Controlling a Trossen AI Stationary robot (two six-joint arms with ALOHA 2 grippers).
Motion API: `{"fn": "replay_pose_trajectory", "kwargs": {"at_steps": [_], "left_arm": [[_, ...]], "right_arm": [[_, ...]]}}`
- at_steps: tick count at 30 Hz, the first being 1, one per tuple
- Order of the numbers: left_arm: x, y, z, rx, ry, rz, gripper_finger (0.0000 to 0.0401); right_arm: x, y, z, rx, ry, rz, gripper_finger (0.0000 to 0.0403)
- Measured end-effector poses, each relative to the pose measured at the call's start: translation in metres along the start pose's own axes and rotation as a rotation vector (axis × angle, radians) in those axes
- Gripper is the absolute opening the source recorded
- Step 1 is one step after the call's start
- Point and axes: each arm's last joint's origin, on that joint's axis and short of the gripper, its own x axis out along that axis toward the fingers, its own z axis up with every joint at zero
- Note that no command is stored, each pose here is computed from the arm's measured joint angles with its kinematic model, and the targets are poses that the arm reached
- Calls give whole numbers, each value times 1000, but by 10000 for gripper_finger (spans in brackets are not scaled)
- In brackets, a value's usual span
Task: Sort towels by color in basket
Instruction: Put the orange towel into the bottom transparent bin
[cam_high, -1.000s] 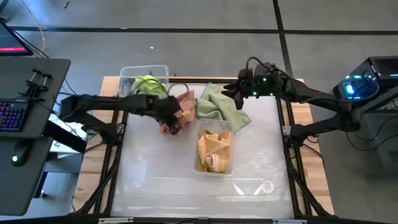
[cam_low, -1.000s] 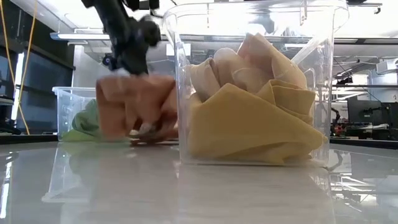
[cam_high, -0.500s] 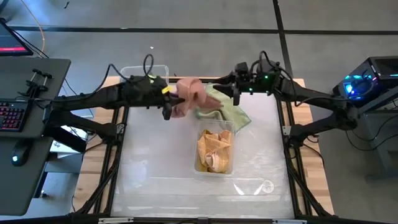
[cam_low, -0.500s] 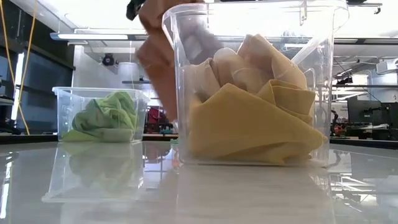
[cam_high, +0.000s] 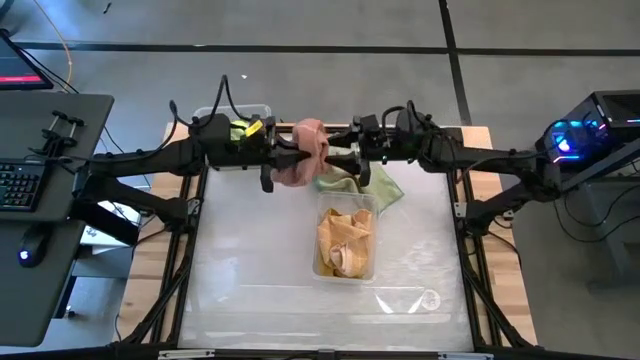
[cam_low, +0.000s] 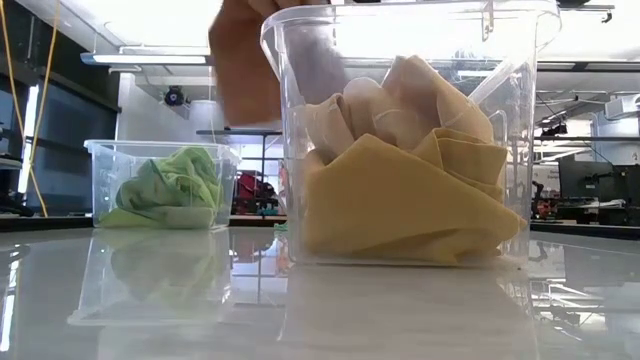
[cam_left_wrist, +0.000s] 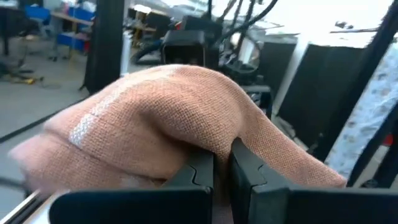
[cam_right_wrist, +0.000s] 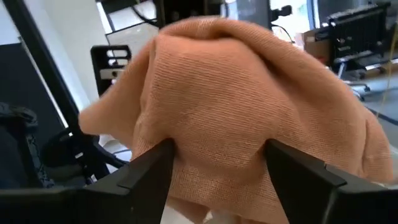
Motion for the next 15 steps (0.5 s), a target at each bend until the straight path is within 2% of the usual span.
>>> {"fn": "replay_pose_trajectory", "kwargs": {"at_steps": [9,15], "left_arm": [[8,1,-2,1,-13,-16,2],[9,1,-2,2,-22,-18,8]], "right_arm": [[7,11,-6,-63,0,45,187],[8,15,-6,-31,1,46,179]]}}
